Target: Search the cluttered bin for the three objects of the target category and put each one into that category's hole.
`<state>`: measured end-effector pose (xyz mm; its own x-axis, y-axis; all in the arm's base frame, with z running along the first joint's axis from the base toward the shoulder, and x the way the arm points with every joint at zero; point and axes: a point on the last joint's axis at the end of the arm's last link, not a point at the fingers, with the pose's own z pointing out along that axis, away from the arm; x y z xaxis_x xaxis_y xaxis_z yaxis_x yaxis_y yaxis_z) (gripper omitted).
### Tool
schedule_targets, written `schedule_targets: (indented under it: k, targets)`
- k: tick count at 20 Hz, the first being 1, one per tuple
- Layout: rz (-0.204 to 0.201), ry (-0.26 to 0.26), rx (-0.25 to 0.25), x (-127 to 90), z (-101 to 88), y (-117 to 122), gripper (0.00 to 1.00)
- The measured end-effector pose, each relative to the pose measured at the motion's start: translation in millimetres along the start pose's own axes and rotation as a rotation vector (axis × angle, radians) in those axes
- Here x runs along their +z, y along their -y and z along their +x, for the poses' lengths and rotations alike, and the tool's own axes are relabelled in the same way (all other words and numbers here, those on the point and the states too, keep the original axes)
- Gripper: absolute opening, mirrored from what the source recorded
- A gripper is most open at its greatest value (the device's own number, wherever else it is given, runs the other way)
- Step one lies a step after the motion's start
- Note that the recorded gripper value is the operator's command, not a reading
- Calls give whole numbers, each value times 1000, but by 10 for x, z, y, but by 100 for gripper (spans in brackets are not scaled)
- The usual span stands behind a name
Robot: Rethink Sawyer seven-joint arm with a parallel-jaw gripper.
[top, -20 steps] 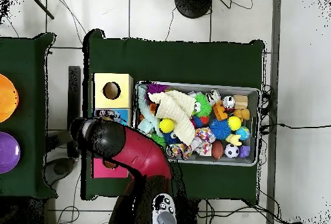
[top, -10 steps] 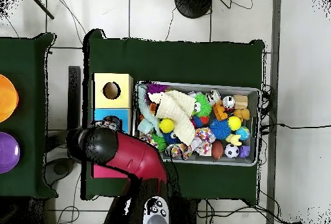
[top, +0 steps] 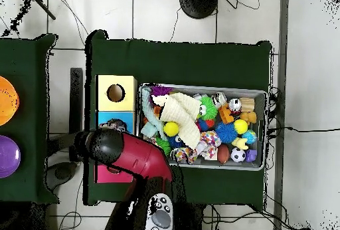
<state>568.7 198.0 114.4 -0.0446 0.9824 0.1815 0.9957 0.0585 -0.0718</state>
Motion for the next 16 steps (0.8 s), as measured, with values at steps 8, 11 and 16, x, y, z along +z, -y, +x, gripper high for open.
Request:
schedule_targets:
  k: [8, 11, 16]
  targets:
    - [-3, -18, 13, 14, 42, -25, 0]
    - [-11, -33, 29, 30, 45, -54, 0]
    - [-57, -54, 69, 95, 27, -168, 0]
